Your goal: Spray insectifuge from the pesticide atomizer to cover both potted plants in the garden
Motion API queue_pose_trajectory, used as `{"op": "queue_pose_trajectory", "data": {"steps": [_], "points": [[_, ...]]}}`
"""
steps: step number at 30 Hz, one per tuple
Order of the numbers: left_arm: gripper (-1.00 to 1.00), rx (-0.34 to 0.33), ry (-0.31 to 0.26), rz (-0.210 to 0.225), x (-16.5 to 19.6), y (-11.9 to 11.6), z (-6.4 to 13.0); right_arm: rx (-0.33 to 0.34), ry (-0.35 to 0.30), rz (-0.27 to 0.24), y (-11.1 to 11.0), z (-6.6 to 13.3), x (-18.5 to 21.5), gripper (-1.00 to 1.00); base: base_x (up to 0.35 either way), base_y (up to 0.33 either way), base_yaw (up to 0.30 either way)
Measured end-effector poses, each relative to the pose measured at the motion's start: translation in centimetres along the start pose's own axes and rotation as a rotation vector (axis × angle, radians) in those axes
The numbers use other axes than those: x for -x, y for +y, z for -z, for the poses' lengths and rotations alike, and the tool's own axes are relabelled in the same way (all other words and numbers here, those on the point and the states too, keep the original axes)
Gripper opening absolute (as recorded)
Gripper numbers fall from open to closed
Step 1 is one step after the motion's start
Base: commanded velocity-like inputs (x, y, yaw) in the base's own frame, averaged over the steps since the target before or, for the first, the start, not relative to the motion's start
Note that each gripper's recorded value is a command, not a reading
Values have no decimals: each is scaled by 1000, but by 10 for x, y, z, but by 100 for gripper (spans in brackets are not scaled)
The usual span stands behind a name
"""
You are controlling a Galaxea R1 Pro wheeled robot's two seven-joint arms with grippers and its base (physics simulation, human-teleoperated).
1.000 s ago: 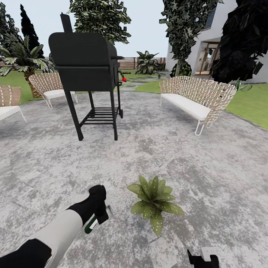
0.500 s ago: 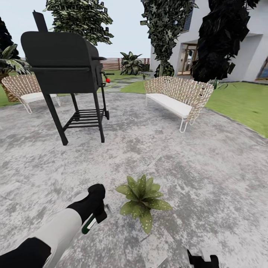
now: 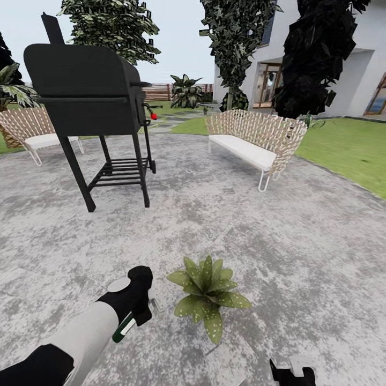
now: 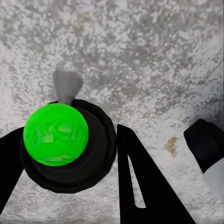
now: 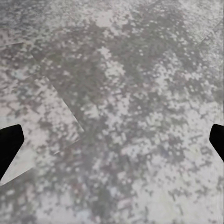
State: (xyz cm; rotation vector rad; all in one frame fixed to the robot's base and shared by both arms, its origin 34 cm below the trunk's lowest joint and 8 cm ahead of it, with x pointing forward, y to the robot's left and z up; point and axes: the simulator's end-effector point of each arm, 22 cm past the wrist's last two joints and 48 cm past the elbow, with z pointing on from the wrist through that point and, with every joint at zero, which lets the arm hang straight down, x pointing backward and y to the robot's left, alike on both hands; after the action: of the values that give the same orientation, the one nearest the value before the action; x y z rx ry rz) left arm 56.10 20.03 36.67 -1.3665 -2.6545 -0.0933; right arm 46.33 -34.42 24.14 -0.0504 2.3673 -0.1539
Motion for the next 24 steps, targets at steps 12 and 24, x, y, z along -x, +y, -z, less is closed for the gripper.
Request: {"op": "queue_pose_trajectory", "data": {"steps": [12,24], "points": [[-100,45,-90,-32,36,-3,24,-1,0,-1,0,0,0,100,1,1,0],[-100,-16,-14,-23,-2,-28,-18,-1,0,-1,0,0,0,100,0,0,-51]]}}
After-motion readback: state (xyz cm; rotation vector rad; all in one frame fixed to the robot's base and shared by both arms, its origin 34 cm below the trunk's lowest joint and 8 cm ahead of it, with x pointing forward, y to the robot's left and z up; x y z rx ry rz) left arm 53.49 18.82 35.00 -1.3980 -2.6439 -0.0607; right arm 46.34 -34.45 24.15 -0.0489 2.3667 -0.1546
